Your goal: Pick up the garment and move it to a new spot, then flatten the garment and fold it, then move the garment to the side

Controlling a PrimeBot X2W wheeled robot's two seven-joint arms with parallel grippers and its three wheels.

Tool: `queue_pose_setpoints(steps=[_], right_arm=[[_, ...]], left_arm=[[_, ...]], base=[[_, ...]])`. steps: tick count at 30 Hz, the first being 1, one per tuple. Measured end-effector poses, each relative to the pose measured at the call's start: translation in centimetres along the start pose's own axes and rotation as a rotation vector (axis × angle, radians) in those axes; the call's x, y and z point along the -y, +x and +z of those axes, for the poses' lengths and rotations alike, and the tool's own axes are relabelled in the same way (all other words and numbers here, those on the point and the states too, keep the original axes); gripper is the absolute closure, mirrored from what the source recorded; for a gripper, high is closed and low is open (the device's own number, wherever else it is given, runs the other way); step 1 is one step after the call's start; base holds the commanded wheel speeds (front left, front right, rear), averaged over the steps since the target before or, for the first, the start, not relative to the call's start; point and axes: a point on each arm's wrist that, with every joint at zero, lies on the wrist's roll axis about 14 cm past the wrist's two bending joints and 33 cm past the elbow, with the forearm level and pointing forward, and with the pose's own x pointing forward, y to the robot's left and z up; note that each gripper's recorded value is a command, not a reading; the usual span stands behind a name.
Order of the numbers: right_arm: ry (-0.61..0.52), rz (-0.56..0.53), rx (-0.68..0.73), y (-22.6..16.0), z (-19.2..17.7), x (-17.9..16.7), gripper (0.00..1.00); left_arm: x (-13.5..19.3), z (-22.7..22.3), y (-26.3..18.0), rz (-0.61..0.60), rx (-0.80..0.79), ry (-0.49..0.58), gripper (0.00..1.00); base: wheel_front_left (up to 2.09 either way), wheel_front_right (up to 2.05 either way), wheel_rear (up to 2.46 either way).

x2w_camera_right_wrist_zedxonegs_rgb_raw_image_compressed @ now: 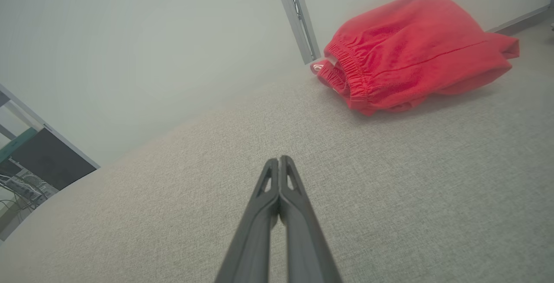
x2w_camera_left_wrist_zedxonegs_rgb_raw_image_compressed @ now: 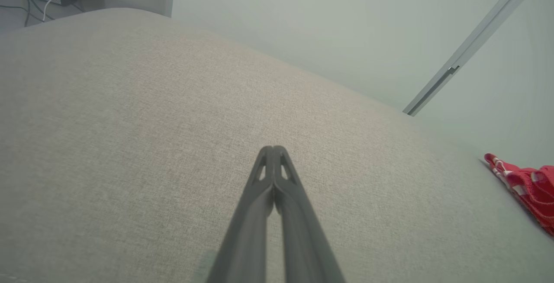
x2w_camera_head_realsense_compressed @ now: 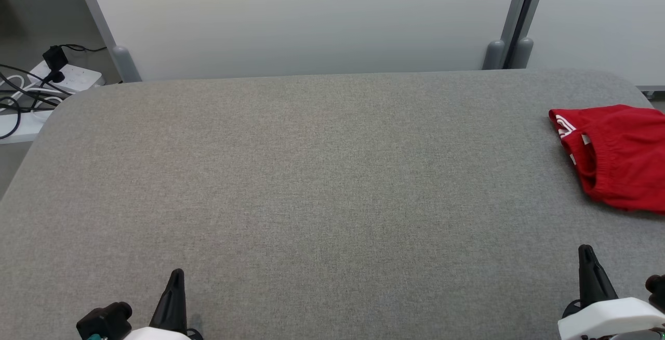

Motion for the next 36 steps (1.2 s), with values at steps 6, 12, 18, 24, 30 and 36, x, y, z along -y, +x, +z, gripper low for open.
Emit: queue_pose_setpoints(steps=[6, 12, 18, 24, 30, 36], right_arm=[[0.073, -0.008, -0.001, 0.04, 0.10, 0.03, 1.00], [0.143, -0.012, -0.002, 0.10, 0.23, 0.00, 1.00], [0.215, -0.020, -0.006, 0.12, 0.20, 0.10, 1.00], [0.284, -0.025, -0.009, 0.14, 0.20, 0.15, 1.00], [0.356, -0.028, -0.015, 0.16, 0.18, 0.15, 1.00], [0.425, -0.025, -0.005, 0.23, 0.53, 0.04, 1.00]], left_arm=[[-0.06, 0.05, 0.11, 0.004, -0.008, -0.073, 1.00], [-0.17, 0.20, 0.21, 0.012, -0.007, -0.145, 1.00], [0.13, 0.65, 0.63, 0.004, -0.003, -0.218, 1.00], [0.16, 0.65, 0.75, 0.004, -0.013, -0.289, 1.00], [0.12, 0.59, 0.80, 0.006, -0.022, -0.360, 1.00], [0.11, 0.66, 0.87, 0.008, -0.025, -0.431, 1.00]], base=[[0.00, 0.00, 0.00], [0.00, 0.00, 0.00], [0.00, 0.00, 0.00], [0.00, 0.00, 0.00], [0.00, 0.00, 0.00], [0.00, 0.00, 0.00]])
